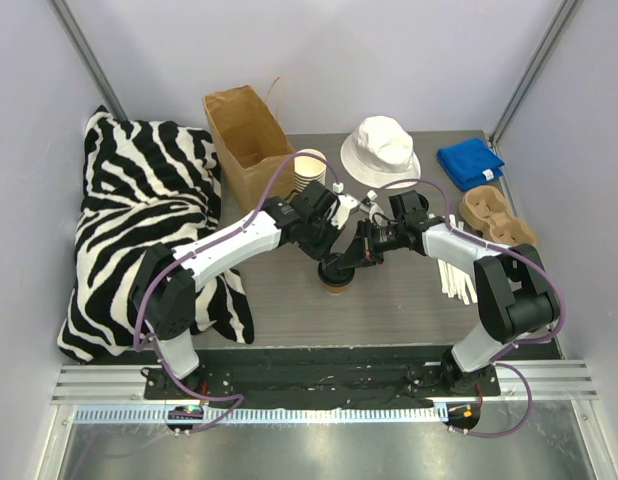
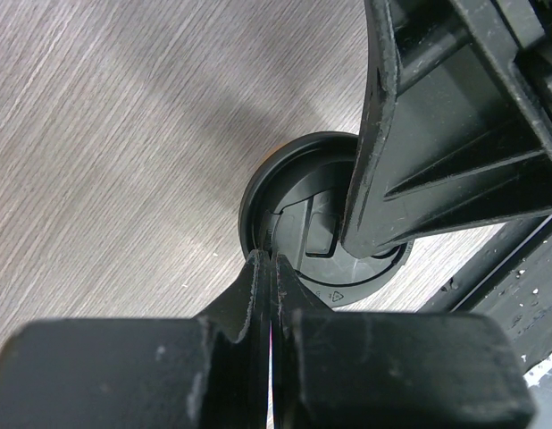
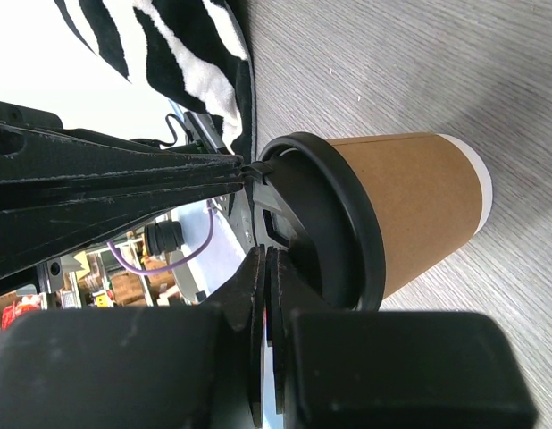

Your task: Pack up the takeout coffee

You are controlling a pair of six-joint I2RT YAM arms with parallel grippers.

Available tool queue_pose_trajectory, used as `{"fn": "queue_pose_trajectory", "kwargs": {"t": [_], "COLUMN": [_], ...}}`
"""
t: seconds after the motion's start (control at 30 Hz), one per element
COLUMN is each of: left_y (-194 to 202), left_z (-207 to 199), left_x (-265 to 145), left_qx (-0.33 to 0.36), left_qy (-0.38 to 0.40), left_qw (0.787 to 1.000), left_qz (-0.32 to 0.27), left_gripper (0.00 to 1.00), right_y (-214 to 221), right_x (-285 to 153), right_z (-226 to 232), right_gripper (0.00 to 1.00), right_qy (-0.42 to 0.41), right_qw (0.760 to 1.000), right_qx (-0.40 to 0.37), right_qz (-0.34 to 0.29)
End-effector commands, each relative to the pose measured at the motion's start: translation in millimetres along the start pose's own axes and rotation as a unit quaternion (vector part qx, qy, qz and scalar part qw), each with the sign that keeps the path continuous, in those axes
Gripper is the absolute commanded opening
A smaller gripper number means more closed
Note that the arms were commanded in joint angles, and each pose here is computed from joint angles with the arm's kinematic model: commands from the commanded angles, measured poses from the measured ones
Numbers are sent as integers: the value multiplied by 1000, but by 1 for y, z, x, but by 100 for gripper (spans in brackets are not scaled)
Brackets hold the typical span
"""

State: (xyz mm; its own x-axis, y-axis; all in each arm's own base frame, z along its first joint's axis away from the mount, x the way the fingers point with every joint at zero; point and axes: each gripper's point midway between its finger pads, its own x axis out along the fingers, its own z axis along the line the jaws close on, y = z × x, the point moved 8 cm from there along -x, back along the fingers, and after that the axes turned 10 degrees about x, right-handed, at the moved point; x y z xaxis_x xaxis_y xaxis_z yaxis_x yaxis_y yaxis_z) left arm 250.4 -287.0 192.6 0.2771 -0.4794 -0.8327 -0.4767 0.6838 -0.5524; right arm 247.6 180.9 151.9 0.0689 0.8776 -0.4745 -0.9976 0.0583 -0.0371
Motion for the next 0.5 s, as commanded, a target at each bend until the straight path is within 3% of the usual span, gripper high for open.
{"fn": "queue_pose_trajectory", "kwargs": {"t": [0.0,0.17,0.3,0.47], "left_y": [24,19,-14,-36], "left_z": [6,3,-5,-1], "left_x": [27,21,-10,-37], "left_qx": [-1,-1,7,13], "left_qy": [-16,-3,23,-3], "left_qw": [998,999,1000,998], "left_qz": [62,48,-20,-60], "left_gripper": [0,0,0,0], "right_y": [-1,0,-2,-3], "right_x": [7,6,2,-1], "right_z": [-27,-25,-14,-5], "right_gripper": [4,4,3,4], "right_qy": [74,70,54,42], "right_qw": [997,997,998,999], "right_qx": [0,-4,-14,-22], "right_qz": [-17,-16,-19,-25]}}
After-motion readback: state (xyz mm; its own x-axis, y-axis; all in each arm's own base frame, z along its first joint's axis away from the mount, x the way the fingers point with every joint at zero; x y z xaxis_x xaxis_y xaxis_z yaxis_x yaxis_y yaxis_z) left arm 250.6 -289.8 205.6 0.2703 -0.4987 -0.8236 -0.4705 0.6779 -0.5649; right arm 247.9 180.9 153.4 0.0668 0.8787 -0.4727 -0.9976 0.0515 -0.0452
